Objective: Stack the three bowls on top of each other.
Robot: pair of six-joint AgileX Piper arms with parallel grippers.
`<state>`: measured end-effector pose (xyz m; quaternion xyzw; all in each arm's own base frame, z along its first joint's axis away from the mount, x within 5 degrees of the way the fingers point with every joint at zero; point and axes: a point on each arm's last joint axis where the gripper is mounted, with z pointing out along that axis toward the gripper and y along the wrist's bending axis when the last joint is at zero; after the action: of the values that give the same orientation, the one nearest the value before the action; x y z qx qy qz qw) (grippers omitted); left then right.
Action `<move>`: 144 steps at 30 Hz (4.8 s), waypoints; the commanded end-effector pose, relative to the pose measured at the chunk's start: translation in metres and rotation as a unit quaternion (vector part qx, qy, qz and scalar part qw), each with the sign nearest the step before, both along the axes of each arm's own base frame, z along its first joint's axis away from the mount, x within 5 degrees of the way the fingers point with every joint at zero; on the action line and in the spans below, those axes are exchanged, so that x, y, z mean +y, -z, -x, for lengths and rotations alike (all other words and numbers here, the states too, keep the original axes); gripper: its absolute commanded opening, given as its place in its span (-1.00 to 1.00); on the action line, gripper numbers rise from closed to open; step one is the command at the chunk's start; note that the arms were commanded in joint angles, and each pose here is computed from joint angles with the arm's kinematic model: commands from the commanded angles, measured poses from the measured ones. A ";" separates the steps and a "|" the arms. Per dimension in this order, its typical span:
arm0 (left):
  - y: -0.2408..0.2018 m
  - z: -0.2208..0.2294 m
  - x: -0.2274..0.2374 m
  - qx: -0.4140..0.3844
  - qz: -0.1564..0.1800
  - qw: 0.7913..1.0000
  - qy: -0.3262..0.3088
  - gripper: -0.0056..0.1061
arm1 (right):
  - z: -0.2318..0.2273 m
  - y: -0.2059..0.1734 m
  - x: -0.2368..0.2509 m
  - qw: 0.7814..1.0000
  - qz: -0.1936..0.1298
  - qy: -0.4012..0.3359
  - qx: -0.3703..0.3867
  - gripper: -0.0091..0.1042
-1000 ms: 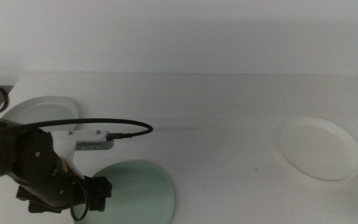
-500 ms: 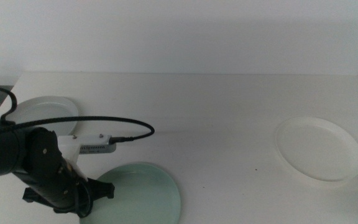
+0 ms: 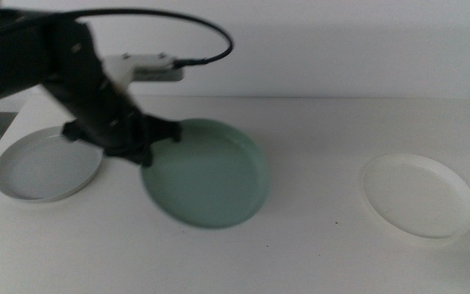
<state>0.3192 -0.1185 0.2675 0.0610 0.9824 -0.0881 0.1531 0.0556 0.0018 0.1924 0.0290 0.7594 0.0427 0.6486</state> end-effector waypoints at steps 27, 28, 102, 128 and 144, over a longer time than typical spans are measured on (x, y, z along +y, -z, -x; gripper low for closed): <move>0.093 -0.094 -0.068 0.049 0.027 0.996 0.069 -0.61 | 0.000 0.000 -0.001 1.000 0.005 0.004 -0.005 0.80; 0.091 -0.095 -0.066 0.047 0.024 0.995 0.081 -0.47 | 0.000 0.000 -0.001 1.000 0.005 0.004 -0.005 0.80; -0.020 -0.093 0.010 -0.014 0.080 0.996 0.040 -0.93 | 0.000 0.000 -0.001 1.000 0.005 0.004 -0.005 0.80; 0.053 -0.093 -0.062 0.059 0.059 0.990 0.111 0.38 | 0.000 0.000 -0.001 1.000 0.005 0.004 -0.005 0.80; -0.181 0.113 0.005 -0.302 0.138 0.915 0.231 0.78 | 0.000 0.000 -0.001 1.000 0.005 0.004 -0.005 0.80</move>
<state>0.2354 -0.1228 0.4337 0.2831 0.8464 -0.2261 0.3904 0.0556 0.0018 0.1924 0.0290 0.7594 0.0427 0.6486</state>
